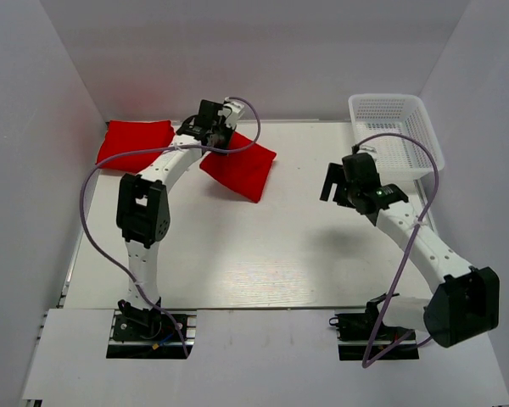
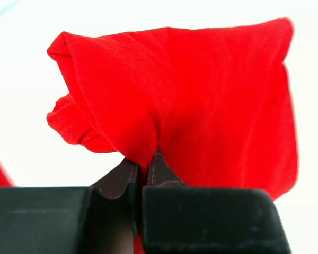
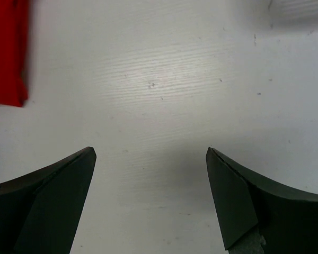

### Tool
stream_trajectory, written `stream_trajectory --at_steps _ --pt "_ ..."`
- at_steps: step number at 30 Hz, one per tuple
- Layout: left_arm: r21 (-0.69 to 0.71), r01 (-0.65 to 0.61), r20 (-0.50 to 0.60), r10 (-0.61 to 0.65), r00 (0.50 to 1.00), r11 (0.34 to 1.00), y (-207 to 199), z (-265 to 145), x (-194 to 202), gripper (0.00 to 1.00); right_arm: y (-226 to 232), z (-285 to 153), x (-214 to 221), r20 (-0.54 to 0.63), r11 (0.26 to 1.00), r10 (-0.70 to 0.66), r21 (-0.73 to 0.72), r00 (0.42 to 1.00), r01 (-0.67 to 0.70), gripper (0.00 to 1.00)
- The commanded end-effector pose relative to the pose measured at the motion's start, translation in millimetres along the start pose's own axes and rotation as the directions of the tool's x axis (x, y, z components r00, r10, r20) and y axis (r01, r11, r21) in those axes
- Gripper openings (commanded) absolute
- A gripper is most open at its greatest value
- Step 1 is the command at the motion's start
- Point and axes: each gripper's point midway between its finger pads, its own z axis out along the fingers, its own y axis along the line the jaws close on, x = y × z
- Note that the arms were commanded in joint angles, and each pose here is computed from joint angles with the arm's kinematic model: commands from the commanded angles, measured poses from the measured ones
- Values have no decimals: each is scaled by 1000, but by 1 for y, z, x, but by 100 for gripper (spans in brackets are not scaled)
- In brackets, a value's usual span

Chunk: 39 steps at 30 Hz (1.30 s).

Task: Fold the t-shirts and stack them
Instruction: Put the neatly folded tshirt into the corner of the board with the left arm

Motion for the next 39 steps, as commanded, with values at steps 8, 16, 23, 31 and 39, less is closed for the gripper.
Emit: stream_trajectory --at_steps 8,16,23,31,39 --pt "-245 -229 117 263 958 942 72 -79 -68 0 -29 -2 24 70 997 43 64 997 -47 90" --pt "-334 -301 102 352 930 893 106 -101 -91 0 -31 8 32 44 996 40 82 998 -44 90" --pt "-350 -285 115 343 932 892 129 -114 -95 0 -25 19 35 8 997 23 74 1000 -23 90" --pt "-456 -213 157 314 936 864 167 -149 -102 0 -13 24 18 -20 997 -2 74 1000 3 90" --pt "-521 -163 192 301 934 838 197 -180 -107 0 -4 22 6 -15 999 -21 44 1000 22 90"
